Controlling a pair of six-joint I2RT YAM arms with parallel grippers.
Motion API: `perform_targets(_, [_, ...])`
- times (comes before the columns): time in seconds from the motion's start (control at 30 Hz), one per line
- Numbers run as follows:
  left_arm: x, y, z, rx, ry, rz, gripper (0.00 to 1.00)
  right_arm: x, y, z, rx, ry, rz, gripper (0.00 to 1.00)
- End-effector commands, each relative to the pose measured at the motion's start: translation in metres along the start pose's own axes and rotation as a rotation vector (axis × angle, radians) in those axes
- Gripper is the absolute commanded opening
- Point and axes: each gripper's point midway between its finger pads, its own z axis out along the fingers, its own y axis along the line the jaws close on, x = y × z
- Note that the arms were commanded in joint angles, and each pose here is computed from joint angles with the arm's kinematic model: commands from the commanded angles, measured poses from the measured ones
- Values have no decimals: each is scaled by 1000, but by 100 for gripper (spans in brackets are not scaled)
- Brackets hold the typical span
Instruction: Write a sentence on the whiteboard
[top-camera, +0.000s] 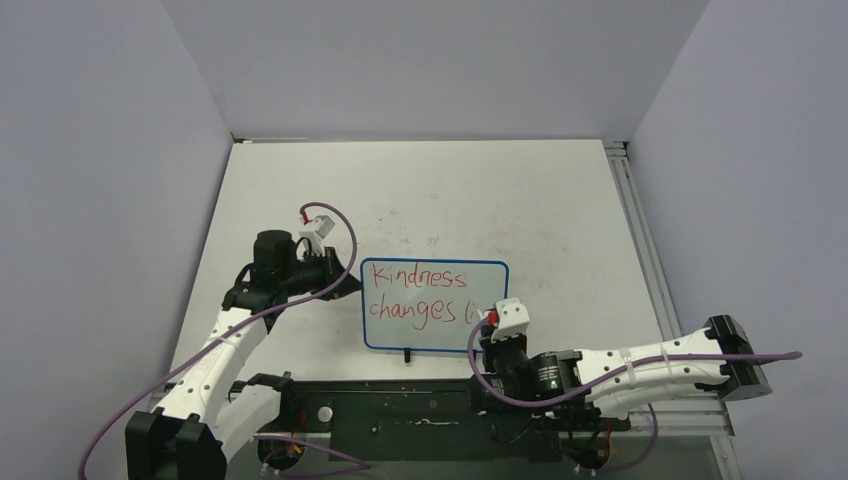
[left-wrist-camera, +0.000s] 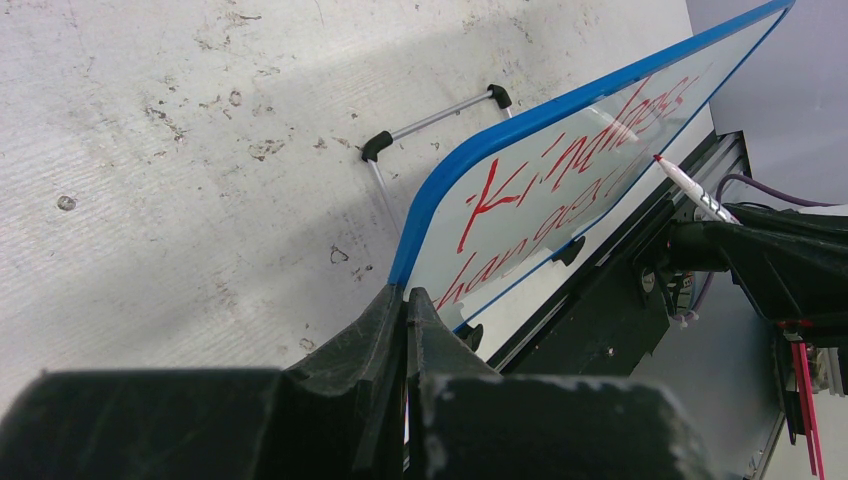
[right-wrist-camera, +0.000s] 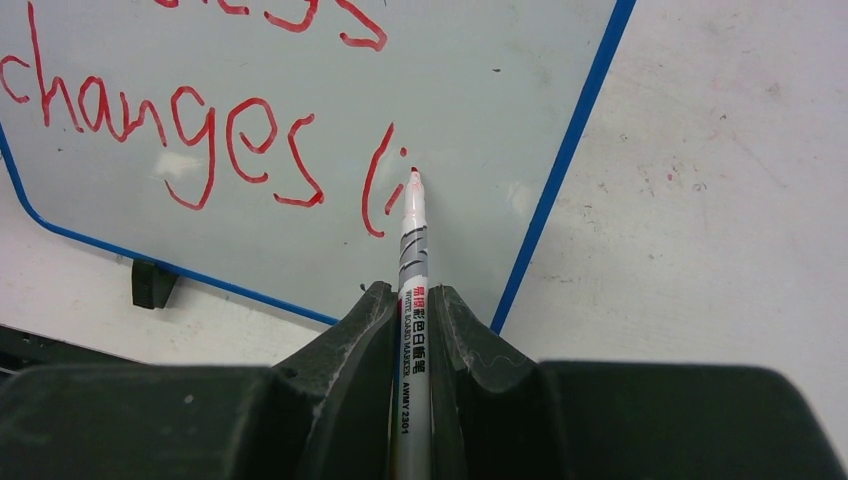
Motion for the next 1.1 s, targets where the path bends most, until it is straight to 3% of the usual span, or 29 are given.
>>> perform_targets(0.0, [-19,-14,-3,38,-47,49,0,-8,-3,2,12,-30,26,5])
perform_targets(1.07, [-19,-14,-4,41,-49,51,0,18,-7,-1,13,93,21,5])
